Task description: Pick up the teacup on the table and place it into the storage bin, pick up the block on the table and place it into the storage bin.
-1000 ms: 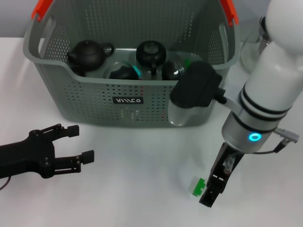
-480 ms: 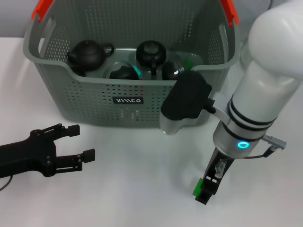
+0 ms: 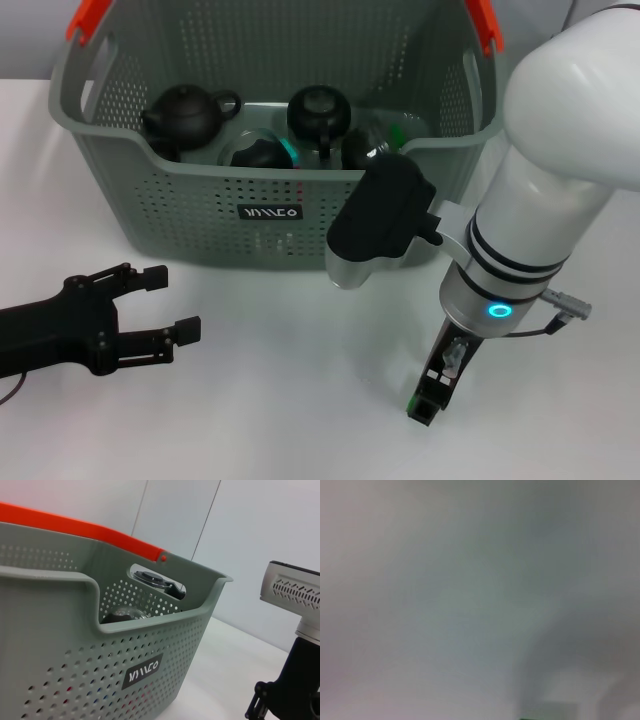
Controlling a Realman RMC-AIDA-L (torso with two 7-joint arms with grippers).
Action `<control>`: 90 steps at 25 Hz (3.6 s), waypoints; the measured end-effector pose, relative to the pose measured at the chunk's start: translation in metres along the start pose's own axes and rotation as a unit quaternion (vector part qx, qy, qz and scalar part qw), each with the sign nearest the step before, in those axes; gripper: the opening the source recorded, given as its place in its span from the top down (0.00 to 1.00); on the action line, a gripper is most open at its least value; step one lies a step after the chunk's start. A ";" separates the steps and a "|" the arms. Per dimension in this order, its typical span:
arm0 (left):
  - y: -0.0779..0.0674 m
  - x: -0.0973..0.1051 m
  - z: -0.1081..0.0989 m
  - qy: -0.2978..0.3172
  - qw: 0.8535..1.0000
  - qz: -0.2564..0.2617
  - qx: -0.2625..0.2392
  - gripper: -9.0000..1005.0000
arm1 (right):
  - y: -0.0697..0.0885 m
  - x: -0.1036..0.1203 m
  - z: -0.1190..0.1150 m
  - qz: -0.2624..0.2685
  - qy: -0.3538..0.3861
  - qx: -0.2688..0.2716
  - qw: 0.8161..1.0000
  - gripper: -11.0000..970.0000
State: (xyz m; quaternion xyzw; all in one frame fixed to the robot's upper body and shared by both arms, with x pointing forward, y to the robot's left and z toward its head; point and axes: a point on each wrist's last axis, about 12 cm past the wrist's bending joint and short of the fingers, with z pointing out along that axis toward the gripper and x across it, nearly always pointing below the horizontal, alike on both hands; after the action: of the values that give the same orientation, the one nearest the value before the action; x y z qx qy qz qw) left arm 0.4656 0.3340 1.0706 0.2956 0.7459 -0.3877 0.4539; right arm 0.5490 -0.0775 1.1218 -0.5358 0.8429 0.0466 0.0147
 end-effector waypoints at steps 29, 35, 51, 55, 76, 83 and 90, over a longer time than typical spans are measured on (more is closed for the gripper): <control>0.001 0.001 0.000 0.001 1.000 -0.001 -0.005 0.08 | 0.008 -0.003 0.011 -0.021 -0.001 0.003 1.000 0.31; 0.001 0.001 0.000 0.001 1.000 0.000 -0.006 0.08 | 0.008 -0.001 0.010 -0.023 0.004 0.002 1.000 0.44; 0.004 -0.001 0.001 0.001 1.000 0.001 -0.015 0.08 | -0.028 0.065 -0.111 0.012 -0.375 -0.104 0.921 0.54; 0.005 -0.003 0.003 0.000 1.000 0.003 -0.016 0.08 | -0.046 0.096 -0.140 0.008 -0.534 -0.142 0.834 0.54; 0.010 -0.017 0.012 -0.005 1.000 0.002 0.001 0.08 | -0.112 -0.071 -0.143 0.047 -0.378 0.098 0.919 0.54; 0.009 -0.015 0.011 -0.005 1.000 -0.001 0.000 0.08 | -0.104 -0.085 -0.114 0.028 -0.350 0.092 0.932 0.49; 0.008 -0.016 0.010 -0.010 1.000 -0.001 0.001 0.08 | -0.096 -0.080 -0.136 0.016 -0.433 0.073 0.898 0.41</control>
State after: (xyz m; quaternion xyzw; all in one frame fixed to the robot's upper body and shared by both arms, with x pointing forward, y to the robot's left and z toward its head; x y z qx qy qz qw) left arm 0.4830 0.3283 1.0796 0.2915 0.7409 -0.3918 0.4612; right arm 0.6733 -0.0588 1.2572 -0.4465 0.7630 0.2121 0.4164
